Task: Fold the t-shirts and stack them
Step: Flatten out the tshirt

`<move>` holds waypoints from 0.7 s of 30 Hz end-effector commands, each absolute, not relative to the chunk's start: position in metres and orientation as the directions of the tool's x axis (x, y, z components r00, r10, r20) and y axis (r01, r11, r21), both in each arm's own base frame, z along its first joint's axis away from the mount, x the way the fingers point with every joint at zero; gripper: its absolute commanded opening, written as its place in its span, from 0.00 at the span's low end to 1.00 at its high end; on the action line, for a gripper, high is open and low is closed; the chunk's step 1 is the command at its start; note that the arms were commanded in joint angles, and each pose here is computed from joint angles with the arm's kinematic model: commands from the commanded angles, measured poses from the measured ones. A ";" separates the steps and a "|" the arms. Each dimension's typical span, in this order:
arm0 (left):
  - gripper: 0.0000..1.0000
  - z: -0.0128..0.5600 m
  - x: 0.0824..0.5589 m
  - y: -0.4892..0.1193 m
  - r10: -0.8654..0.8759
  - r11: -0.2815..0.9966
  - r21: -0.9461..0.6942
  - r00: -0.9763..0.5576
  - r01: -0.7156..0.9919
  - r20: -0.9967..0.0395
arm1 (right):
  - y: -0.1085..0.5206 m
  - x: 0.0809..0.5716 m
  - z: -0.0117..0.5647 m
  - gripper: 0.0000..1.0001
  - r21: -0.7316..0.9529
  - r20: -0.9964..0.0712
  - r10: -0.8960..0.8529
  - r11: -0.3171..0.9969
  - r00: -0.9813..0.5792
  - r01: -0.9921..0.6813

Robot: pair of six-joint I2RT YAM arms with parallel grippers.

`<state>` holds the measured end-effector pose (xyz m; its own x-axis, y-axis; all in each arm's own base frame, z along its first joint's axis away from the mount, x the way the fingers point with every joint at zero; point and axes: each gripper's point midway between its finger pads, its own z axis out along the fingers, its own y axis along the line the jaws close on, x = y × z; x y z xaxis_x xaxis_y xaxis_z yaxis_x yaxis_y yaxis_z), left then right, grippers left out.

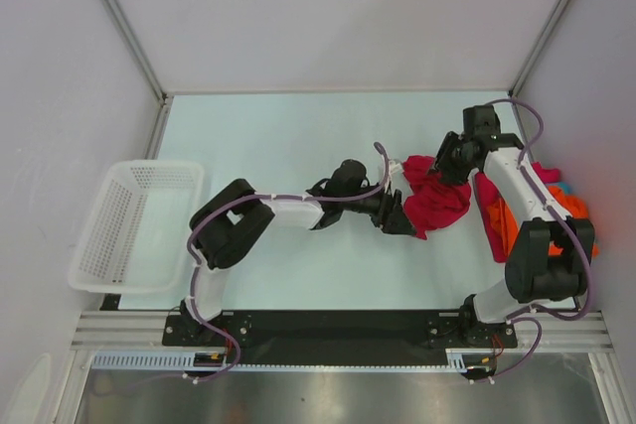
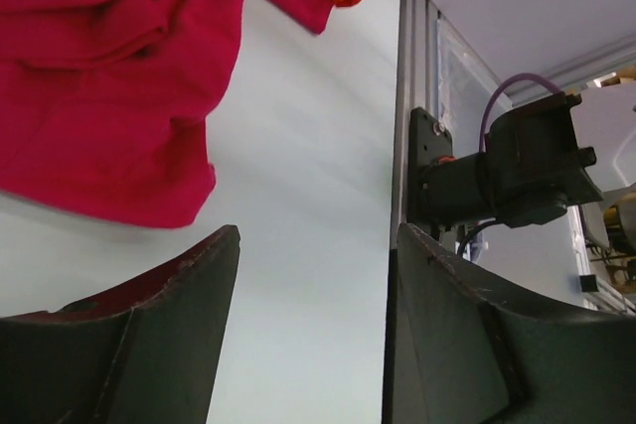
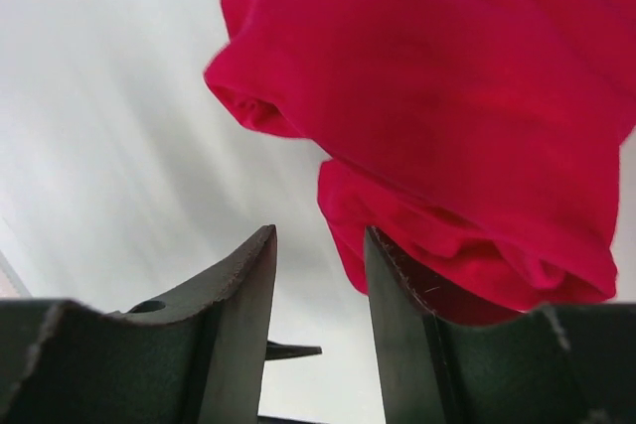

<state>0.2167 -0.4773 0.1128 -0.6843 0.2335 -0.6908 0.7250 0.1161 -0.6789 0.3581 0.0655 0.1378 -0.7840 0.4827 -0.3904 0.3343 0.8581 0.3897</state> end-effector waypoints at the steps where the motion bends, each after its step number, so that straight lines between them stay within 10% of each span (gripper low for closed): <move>1: 0.70 0.140 0.219 -0.497 0.129 0.000 -0.613 -0.608 0.790 -0.783 | 0.056 0.346 0.160 0.46 0.347 -0.429 0.452 0.882 -0.782 0.320; 14: 0.70 0.107 0.227 -0.509 0.103 -0.026 -0.619 -0.614 0.785 -0.782 | 0.050 0.327 0.151 0.45 0.245 -0.398 0.430 0.901 -0.810 0.357; 21: 0.72 0.069 0.253 -0.500 0.142 0.211 -0.583 -0.615 0.785 -0.776 | 0.060 0.328 0.135 0.46 0.218 -0.368 0.414 0.909 -0.833 0.355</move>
<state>0.2293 -0.4999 0.0730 -0.6641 0.1583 -0.7307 0.7464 0.0845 -0.6601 0.3214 0.0582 0.1332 -0.8325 0.4224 -0.3584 0.3549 0.9035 0.2404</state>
